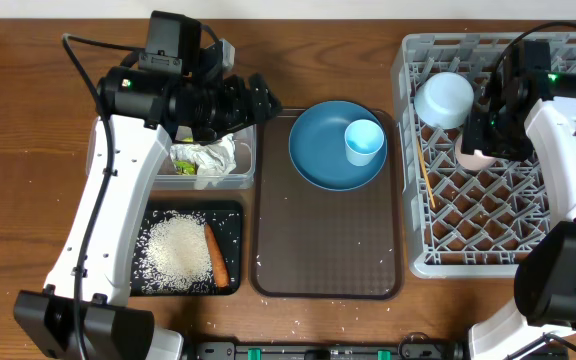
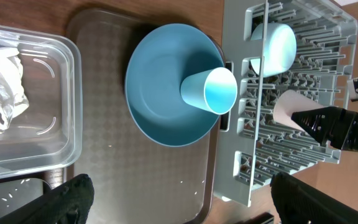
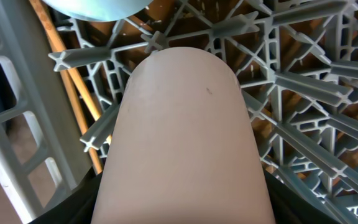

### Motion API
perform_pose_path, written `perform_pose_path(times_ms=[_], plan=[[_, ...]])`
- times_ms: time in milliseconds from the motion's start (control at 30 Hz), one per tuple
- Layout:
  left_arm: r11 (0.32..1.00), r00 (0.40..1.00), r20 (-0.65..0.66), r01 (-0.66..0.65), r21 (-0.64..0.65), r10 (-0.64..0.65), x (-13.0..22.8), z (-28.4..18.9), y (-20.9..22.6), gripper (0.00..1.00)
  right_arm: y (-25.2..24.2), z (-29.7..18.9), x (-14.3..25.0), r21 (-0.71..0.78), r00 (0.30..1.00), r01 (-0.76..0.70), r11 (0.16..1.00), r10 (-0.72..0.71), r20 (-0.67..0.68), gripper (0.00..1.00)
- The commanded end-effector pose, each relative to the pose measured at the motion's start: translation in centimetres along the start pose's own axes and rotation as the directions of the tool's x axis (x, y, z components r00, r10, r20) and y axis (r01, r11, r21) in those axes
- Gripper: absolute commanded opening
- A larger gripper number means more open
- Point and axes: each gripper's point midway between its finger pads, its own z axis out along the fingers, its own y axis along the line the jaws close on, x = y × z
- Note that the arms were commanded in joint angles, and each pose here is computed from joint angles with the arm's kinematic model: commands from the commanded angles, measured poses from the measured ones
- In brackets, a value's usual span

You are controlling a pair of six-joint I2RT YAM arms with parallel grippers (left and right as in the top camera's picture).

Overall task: Sort waste into correct bins and load items into the dishwasher rack
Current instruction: 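Carry the pink cup right and place it upside down in the rack, then grasp the light-blue cup on the blue plate with the left gripper and lift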

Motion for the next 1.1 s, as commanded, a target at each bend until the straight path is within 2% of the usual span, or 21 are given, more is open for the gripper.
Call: perform_pose_path(times_ms=[0,267,333,467,667,900,1067], plan=[[1.000,1.000,-0.004,-0.005,-0.009,0.005,-0.01,0.20,0.26,0.94,0.40,0.31,0.15,-0.023,1.000,-0.013,1.000,0.013,-0.010,0.37],[1.000,1.000,-0.004,-0.005,-0.009,0.005,-0.02,0.21,0.26,0.93,0.44,0.31,0.28,-0.026,1.000,-0.013,1.000,0.012,-0.016,0.36],[1.000,1.000,-0.004,-0.005,-0.009,0.005,-0.01,0.20,0.26,0.93,0.43,0.31,0.35,-0.025,1.000,-0.012,1.000,0.012,-0.019,0.39],[1.000,1.000,-0.004,-0.005,-0.009,0.005,-0.01,0.21,0.27,0.93,0.42,0.38,0.50,-0.024,1.000,-0.012,1.000,0.012,-0.024,0.52],[1.000,1.000,-0.003,-0.006,-0.008,0.006,-0.03,0.20,0.25,0.94,0.41,0.45,0.53,-0.024,1.000,-0.012,1.000,0.012,-0.025,0.76],[1.000,1.000,0.002,-0.009,-0.006,0.009,-0.17,0.20,0.18,0.93,0.42,0.45,0.53,-0.025,1.000,-0.012,1.000,0.012,-0.025,0.80],[1.000,0.999,0.028,-0.015,-0.005,0.015,-0.80,0.20,0.08,0.93,1.05,-0.07,0.00,-0.062,1.000,-0.008,0.998,0.008,-0.002,0.75]])
